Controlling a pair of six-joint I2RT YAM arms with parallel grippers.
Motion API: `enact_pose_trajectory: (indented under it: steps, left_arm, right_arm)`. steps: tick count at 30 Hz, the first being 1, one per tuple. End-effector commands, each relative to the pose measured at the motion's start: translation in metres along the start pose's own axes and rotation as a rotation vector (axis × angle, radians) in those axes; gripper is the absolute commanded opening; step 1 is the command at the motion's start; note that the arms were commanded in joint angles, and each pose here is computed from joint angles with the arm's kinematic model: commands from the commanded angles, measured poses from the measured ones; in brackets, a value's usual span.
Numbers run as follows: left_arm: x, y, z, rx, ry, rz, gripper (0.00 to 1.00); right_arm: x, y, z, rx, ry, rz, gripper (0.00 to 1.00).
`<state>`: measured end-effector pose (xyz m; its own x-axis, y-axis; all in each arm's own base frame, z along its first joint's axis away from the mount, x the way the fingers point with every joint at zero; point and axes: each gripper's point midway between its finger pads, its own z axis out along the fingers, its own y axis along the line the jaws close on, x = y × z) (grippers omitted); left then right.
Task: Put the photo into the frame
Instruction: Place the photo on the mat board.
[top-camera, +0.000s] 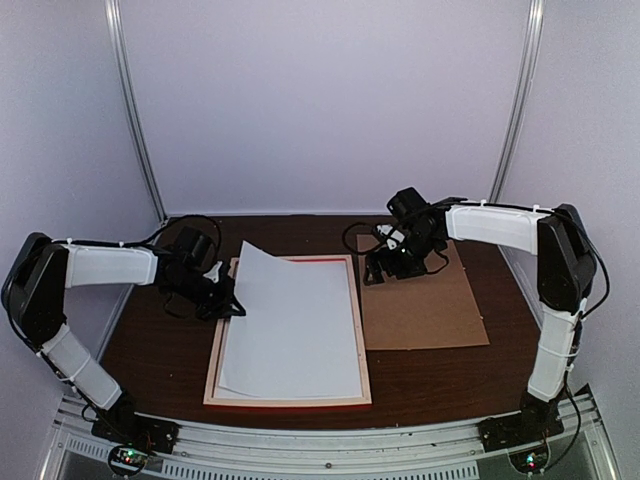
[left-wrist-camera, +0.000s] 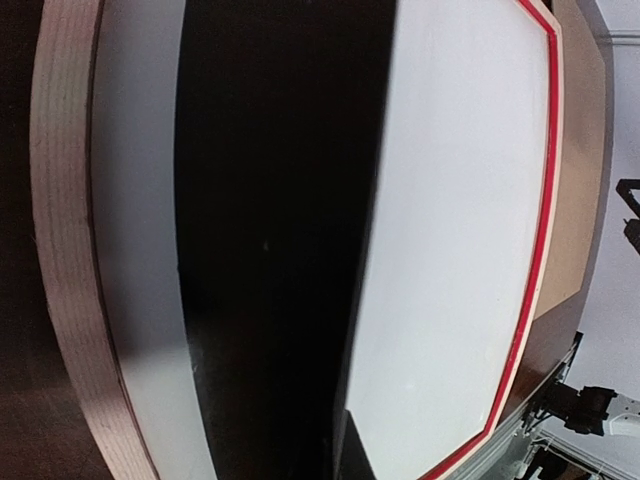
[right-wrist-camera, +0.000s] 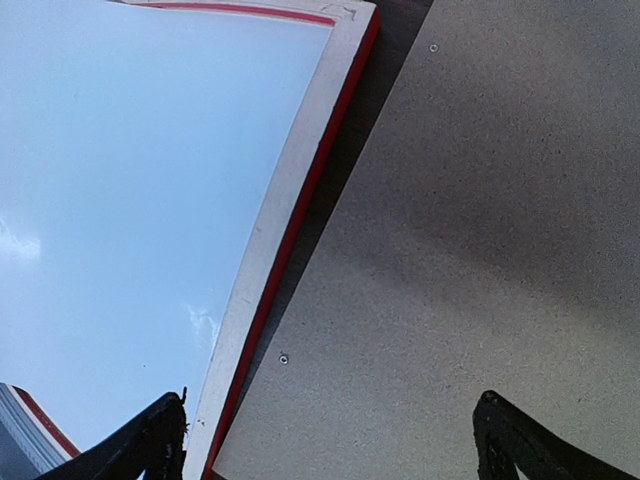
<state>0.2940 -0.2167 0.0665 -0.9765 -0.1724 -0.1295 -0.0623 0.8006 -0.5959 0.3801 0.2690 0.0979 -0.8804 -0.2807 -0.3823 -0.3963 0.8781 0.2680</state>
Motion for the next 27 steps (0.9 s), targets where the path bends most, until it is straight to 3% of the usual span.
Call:
enact_pose_trajectory:
  steps: [1, 7, 11, 18, 27]
  left_arm:
    - [-0.007, -0.008, 0.001, 0.028, -0.041, 0.017, 0.00]
    - [-0.006, -0.008, 0.002, 0.027, -0.043, 0.020, 0.00]
    - [-0.005, -0.007, 0.000, 0.015, -0.046, 0.023, 0.13]
    - [-0.004, -0.003, -0.002, -0.025, -0.037, 0.042, 0.48]
    - [-0.002, 0.006, -0.005, -0.096, -0.032, 0.070, 0.61]
  right_arm:
    - [-0.009, -0.002, -0.001, 0.009, -0.027, 0.016, 1.00]
    - [-0.006, -0.003, -0.001, 0.009, -0.023, 0.018, 1.00]
    - [-0.005, -0.003, -0.001, 0.008, -0.021, 0.021, 1.00]
    - [-0.003, -0.003, -0.001, 0.003, -0.024, 0.027, 1.00]
    - [0.001, -0.003, -0.003, -0.001, -0.025, 0.033, 1.00]
